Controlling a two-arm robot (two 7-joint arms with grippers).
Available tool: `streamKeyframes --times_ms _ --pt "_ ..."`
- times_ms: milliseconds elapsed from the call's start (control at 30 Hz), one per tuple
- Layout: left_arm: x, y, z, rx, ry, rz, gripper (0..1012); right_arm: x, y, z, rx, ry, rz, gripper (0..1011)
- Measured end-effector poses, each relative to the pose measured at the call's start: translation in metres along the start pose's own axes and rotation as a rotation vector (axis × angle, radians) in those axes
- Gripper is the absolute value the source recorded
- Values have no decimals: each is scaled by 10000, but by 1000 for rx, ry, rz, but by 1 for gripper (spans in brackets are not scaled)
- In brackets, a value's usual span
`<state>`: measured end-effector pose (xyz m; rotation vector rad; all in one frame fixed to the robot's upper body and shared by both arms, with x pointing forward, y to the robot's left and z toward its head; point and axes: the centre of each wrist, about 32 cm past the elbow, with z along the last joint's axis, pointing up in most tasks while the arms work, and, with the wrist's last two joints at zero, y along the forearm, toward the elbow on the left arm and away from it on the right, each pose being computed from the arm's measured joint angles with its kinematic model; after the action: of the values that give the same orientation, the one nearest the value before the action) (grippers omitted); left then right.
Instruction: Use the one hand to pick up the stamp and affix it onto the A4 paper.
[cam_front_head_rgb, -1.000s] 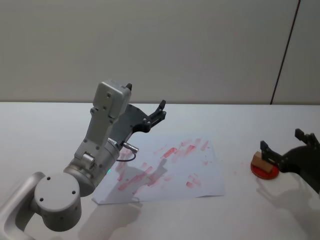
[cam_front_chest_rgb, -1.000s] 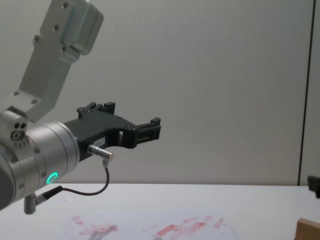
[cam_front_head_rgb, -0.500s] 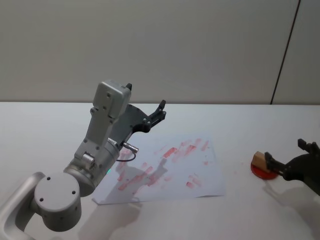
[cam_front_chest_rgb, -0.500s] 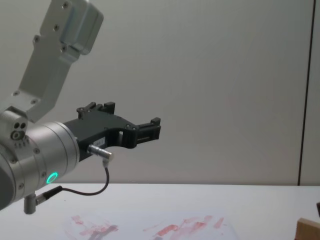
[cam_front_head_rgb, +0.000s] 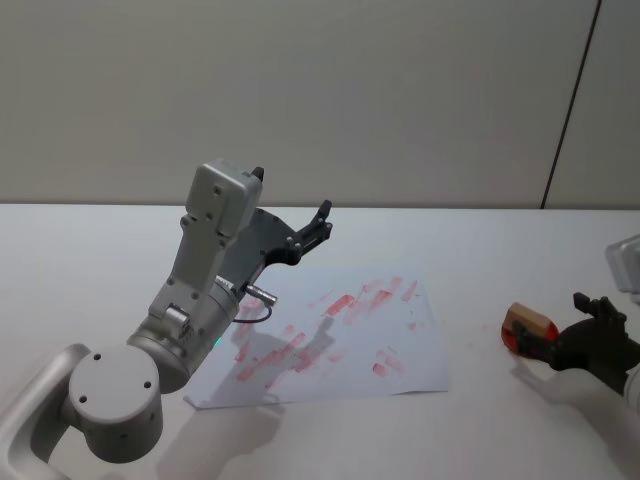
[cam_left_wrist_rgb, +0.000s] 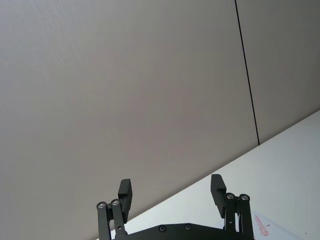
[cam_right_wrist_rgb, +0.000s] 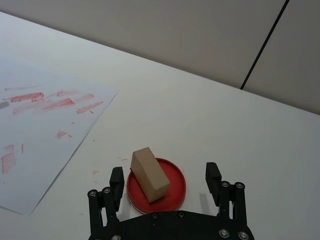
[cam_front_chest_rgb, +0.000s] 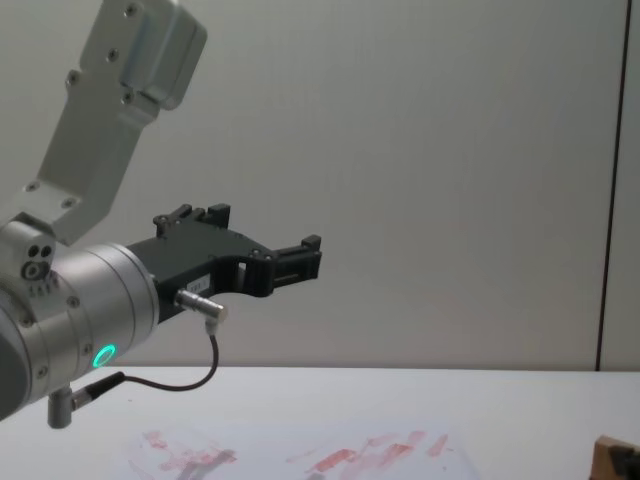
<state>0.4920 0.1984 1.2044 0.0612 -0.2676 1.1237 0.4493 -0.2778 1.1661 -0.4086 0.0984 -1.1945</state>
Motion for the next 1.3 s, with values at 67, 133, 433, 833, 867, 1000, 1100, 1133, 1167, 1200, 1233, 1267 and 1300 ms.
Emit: streamKeyframes --times_ms 67,133,433,833,867,1000,1100,1133,1167,1200,1233,1267,1300 --pt "0 0 0 0 0 0 1002 5 32 -4 -10 2 4 1001" --pt "0 0 0 0 0 0 1002 10 61 -11 -21 2 8 1001" --pt "0 0 0 0 0 0 1002 32 189 -26 -48 5 17 1001" --pt "0 0 0 0 0 0 1002 39 284 -30 -63 5 25 880" --pt "0 0 0 0 0 0 1002 40 287 -31 -64 5 25 856" --pt "0 0 0 0 0 0 1003 41 302 -32 -66 5 27 733" --pt "0 0 0 0 0 0 1003 42 311 -33 -67 5 27 654" --pt "0 0 0 0 0 0 1002 41 313 -33 -68 5 28 595" --pt "0 0 0 0 0 0 1002 42 317 -32 -68 5 28 595" --pt "0 0 0 0 0 0 1002 42 318 -32 -68 5 28 560" --pt "0 0 0 0 0 0 1003 42 320 -33 -69 5 28 503" --pt "0 0 0 0 0 0 1003 42 321 -32 -69 5 28 475" --pt "0 0 0 0 0 0 1002 43 323 -32 -69 5 29 454"
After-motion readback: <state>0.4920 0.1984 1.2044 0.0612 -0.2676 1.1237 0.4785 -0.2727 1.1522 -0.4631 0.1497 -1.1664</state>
